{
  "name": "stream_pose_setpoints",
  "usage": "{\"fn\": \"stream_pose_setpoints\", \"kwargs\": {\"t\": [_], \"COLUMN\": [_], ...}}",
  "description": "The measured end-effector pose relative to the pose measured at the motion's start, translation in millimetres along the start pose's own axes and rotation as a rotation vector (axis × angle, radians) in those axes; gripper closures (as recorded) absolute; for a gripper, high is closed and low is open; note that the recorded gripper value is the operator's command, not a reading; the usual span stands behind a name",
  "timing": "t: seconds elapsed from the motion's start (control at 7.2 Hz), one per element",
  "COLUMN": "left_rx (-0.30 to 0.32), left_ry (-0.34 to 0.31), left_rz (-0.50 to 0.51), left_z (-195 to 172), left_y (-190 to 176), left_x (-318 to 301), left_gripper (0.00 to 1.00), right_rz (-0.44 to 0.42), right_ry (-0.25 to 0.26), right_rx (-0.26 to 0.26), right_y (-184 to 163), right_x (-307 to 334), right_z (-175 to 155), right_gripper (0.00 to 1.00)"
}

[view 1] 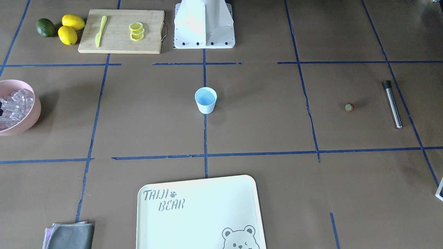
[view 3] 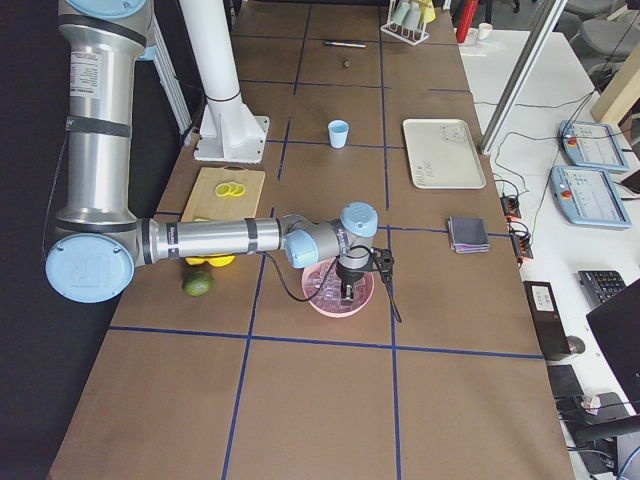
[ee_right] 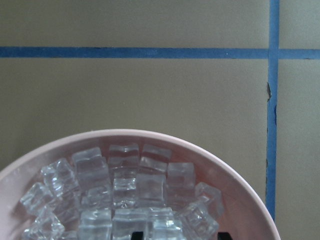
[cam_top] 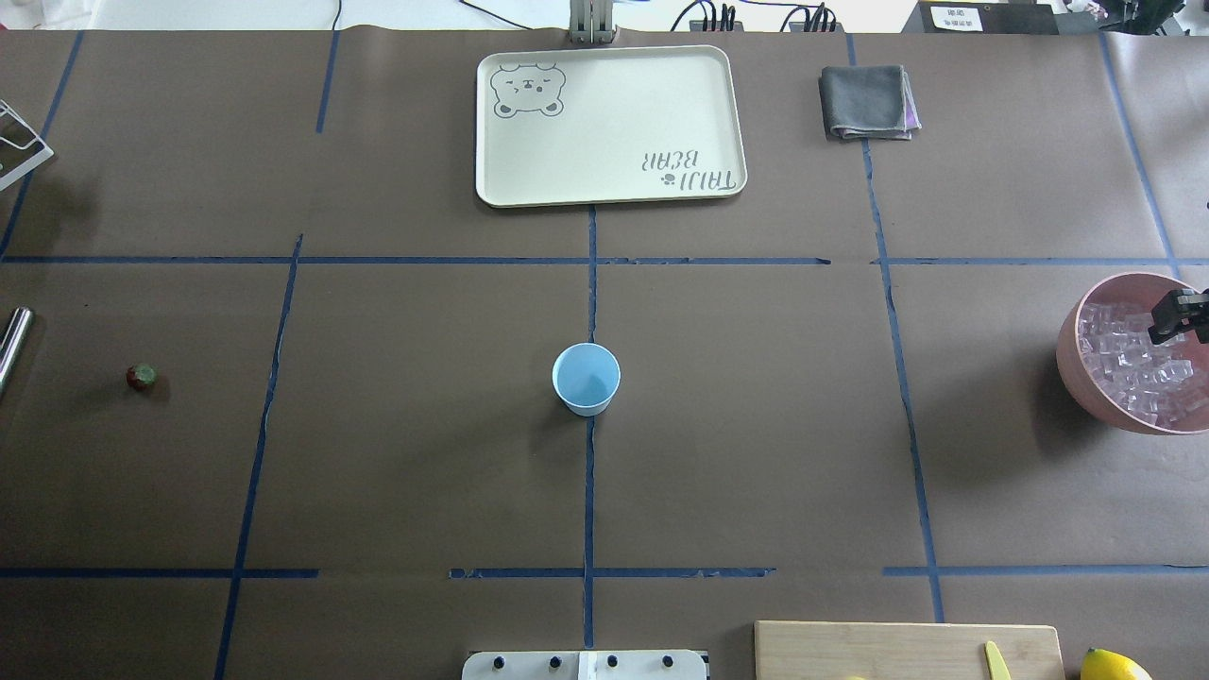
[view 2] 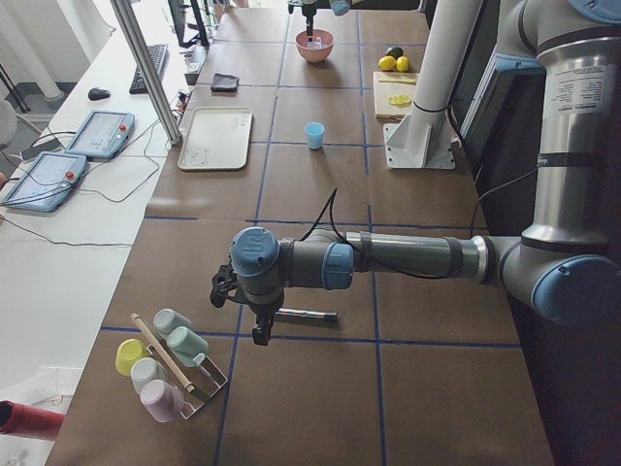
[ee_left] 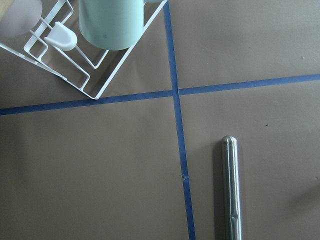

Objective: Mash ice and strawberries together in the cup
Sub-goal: 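Lower the right gripper into the bowl, grasp an ice cube, lift, then carry the ice cube with the right gripper over the light-blue cup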

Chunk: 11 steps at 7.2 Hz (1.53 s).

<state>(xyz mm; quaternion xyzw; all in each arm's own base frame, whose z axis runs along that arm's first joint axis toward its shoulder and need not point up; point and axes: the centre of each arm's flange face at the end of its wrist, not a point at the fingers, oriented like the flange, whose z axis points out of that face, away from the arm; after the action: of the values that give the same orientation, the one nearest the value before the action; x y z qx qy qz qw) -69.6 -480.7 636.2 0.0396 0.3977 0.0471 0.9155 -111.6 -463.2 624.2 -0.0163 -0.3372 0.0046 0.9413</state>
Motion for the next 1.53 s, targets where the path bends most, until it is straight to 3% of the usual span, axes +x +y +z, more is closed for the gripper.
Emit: {"fn": "stream_pose_setpoints", "kwargs": {"t": [0.14, 0.69, 1.25, 1.53], "left_rx": [0.002, 0.006, 0.008, 0.010], "left_ry": [0.000, 0.001, 0.001, 0.001], "left_rz": [0.002, 0.006, 0.008, 0.006], "left_z": [-2, -5, -6, -7], "left_y": [0, 0, 0, -1], "left_x": [2, 5, 6, 8], "left_gripper": [0.00, 0.00, 0.00, 0.00], "right_rz": [0.000, -0.011, 0.003, -0.057], "right_ry": [-0.001, -0.025, -0.060, -0.075], "right_rx": [0.001, 0.021, 0.146, 0.131], "right_y": [0, 1, -8, -46], "right_x": [-1, -6, -46, -156], "right_z": [-1, -16, -129, -182], "right_gripper": [1.00, 1.00, 1.00, 1.00]}}
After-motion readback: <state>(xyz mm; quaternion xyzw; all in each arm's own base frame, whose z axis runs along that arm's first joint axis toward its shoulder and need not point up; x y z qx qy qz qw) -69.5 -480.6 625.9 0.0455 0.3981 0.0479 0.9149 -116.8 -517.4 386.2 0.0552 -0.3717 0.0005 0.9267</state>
